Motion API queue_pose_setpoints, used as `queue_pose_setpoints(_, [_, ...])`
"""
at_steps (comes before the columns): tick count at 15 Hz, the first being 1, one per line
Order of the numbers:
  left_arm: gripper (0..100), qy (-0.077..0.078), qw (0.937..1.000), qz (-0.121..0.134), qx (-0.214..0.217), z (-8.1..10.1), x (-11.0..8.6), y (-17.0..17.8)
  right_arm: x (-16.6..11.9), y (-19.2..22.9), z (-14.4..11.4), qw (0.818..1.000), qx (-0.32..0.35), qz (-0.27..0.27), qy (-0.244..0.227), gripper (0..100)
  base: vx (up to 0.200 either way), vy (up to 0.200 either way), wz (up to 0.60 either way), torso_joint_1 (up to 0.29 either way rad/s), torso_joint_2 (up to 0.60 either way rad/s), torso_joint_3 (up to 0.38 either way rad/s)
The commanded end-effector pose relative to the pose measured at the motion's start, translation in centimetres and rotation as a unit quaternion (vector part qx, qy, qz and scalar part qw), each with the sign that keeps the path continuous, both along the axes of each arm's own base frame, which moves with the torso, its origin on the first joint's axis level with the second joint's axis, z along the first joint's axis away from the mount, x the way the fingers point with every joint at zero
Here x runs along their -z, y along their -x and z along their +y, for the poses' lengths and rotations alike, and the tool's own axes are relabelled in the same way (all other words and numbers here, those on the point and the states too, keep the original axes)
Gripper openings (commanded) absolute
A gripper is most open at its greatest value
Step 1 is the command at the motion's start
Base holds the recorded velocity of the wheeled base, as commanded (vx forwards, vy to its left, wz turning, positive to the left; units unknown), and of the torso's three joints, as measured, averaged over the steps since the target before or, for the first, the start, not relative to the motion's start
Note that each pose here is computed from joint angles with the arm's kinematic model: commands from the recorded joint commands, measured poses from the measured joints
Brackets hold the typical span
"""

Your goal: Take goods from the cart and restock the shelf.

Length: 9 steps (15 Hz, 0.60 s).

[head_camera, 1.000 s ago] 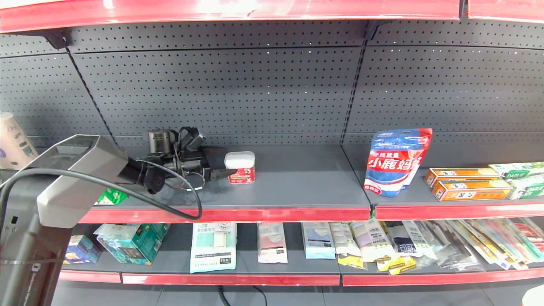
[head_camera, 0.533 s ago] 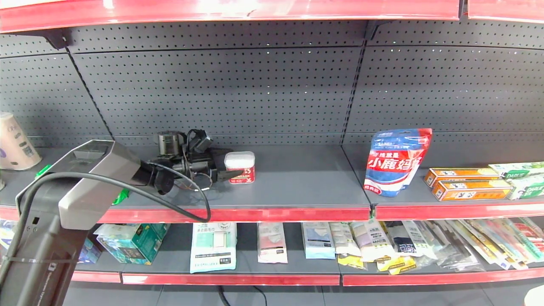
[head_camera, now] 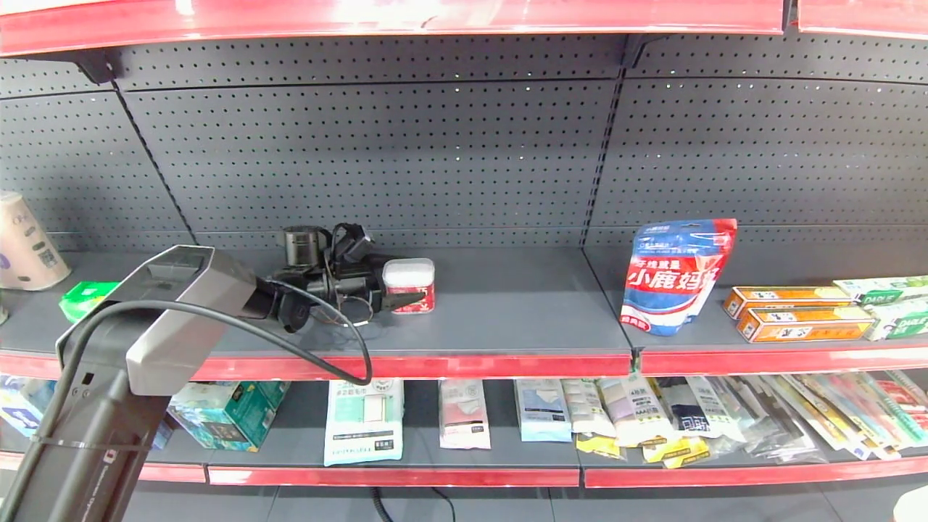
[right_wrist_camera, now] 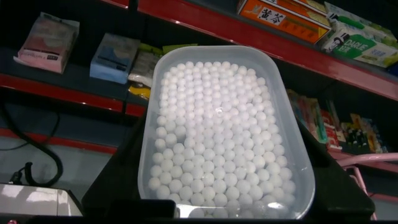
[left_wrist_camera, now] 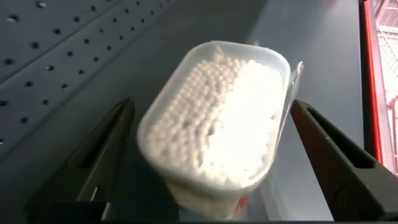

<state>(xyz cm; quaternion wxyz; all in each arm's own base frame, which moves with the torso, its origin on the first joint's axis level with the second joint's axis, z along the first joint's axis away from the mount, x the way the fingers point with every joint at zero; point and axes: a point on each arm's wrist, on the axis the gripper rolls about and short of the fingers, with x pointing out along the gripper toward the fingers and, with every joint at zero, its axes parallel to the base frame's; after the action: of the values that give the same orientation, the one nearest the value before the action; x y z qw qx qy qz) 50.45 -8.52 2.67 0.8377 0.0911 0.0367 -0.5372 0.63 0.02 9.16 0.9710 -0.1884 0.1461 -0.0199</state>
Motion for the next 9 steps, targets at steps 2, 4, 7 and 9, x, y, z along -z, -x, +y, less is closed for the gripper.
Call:
queue_pose_setpoints(2, [100, 0.000, 1.0000, -0.007, 0.004, -0.87, -0.39, -0.22, 0.03, 0.00, 0.00, 1.000, 0.000, 0.000, 0.000, 0, 0.000, 0.000, 0.00, 0.000, 0.00, 0.000])
queue_pose_setpoints(4, [100, -0.003, 1.0000, -0.009, -0.003, -1.41, -0.31, -0.30, -0.01, 0.01, 0.01, 1.000, -0.001, -0.001, 0.000, 0, 0.000, 0.000, 0.00, 0.000, 0.00, 0.000])
queue_pose_setpoints(7, [100, -0.006, 0.9997, -0.015, -0.019, -1.53, 0.21, -0.84, -0.01, 0.01, 0.00, 1.000, 0.000, -0.001, 0.000, 0, 0.000, 0.000, 0.00, 0.000, 0.00, 0.000])
queue_pose_setpoints(9, [100, -0.004, 0.9997, -0.020, -0.014, -1.57, -0.09, -1.03, -0.01, 0.03, 0.00, 1.000, 0.001, -0.002, 0.000, 0, 0.000, 0.000, 0.00, 0.000, 0.00, 0.000])
